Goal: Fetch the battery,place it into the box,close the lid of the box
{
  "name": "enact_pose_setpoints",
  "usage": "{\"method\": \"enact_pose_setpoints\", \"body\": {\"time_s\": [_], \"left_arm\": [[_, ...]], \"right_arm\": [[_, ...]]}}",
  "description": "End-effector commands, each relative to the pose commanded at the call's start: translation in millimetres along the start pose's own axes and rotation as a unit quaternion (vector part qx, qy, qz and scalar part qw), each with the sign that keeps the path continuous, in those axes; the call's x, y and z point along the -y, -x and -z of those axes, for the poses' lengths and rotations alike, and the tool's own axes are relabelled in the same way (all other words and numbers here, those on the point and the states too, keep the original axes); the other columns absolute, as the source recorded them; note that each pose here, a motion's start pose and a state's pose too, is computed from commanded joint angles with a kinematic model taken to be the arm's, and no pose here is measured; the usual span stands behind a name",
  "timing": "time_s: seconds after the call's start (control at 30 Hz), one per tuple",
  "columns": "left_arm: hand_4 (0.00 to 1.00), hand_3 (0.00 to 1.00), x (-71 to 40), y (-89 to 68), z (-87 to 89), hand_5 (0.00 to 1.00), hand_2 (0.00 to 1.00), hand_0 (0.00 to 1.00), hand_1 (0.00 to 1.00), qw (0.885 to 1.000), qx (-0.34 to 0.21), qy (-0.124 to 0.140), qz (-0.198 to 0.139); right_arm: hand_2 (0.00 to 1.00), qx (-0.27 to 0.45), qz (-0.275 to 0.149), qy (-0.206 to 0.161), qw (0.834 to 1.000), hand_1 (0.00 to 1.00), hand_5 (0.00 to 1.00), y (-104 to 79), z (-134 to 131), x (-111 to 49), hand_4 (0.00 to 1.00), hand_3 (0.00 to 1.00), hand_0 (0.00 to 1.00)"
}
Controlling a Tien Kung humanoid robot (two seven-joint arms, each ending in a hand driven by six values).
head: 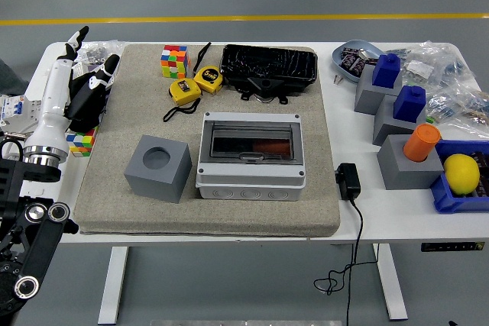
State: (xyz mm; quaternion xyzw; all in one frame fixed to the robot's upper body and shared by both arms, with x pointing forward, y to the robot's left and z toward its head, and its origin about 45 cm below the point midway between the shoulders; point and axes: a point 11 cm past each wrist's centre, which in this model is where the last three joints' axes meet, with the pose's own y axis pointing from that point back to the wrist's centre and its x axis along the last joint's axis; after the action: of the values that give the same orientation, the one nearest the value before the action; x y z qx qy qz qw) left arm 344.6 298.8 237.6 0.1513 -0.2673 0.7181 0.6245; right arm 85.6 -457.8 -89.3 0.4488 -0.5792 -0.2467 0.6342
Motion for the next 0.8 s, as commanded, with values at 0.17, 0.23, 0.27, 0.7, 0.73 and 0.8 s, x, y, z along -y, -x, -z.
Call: {"method": "enact_pose_setpoints", "body": {"time_s": [0.17, 0.23, 0.27, 0.7, 0.73, 0.8], "left_arm": [[0.998, 0.922, -7.6, -3.8, 7.7, 0.934, 0.977, 0.923, 0.982, 1.0, -0.003, -0.006, -0.001], [0.998, 0.922, -9.4, -6.4, 10.0, 0.934, 0.977, 0.923, 0.982, 1.0, -0.007, -0.008, -0.003], [0.998, 0.922, -10.3, -8.7, 10.7, 0.934, 0.977, 0.923, 0.982, 1.0, -0.009, -0.008, -0.006], [0.998, 0.88, -11.1, -12.6, 10.1, 0.796, 0.939, 0.884, 0.952, 0.999, -0.031, -0.009, -0.011], [0.998, 0.88, -11.6, -12.5, 10.6, 0.796, 0.939, 0.884, 0.952, 0.999, -0.03, -0.011, -0.01], [0.998, 0.878, -12.0, -12.4, 11.4, 0.777, 0.94, 0.887, 0.953, 0.999, -0.028, -0.012, -0.009]], "right_arm": [[0.706, 0.011, 0.005, 0.005, 1.0, 0.69, 0.975, 5.7, -4.6, -0.8, 0.998, 0.734, 0.746], [0.706, 0.011, 0.005, 0.008, 1.0, 0.69, 0.975, 7.3, -6.0, -0.9, 0.998, 0.734, 0.746], [0.706, 0.009, 0.006, 0.008, 1.0, 0.69, 0.975, 7.7, -5.4, -0.9, 0.998, 0.734, 0.746], [0.706, 0.005, -0.005, 0.011, 1.0, 0.69, 0.978, -1.3, -6.8, 0.3, 0.998, 0.734, 0.746], [0.706, 0.006, -0.005, 0.011, 1.0, 0.69, 0.978, -1.5, -6.5, 0.3, 0.998, 0.734, 0.746], [0.706, 0.007, -0.005, 0.01, 1.0, 0.69, 0.978, -1.6, -5.5, 0.3, 0.998, 0.734, 0.746]]}}
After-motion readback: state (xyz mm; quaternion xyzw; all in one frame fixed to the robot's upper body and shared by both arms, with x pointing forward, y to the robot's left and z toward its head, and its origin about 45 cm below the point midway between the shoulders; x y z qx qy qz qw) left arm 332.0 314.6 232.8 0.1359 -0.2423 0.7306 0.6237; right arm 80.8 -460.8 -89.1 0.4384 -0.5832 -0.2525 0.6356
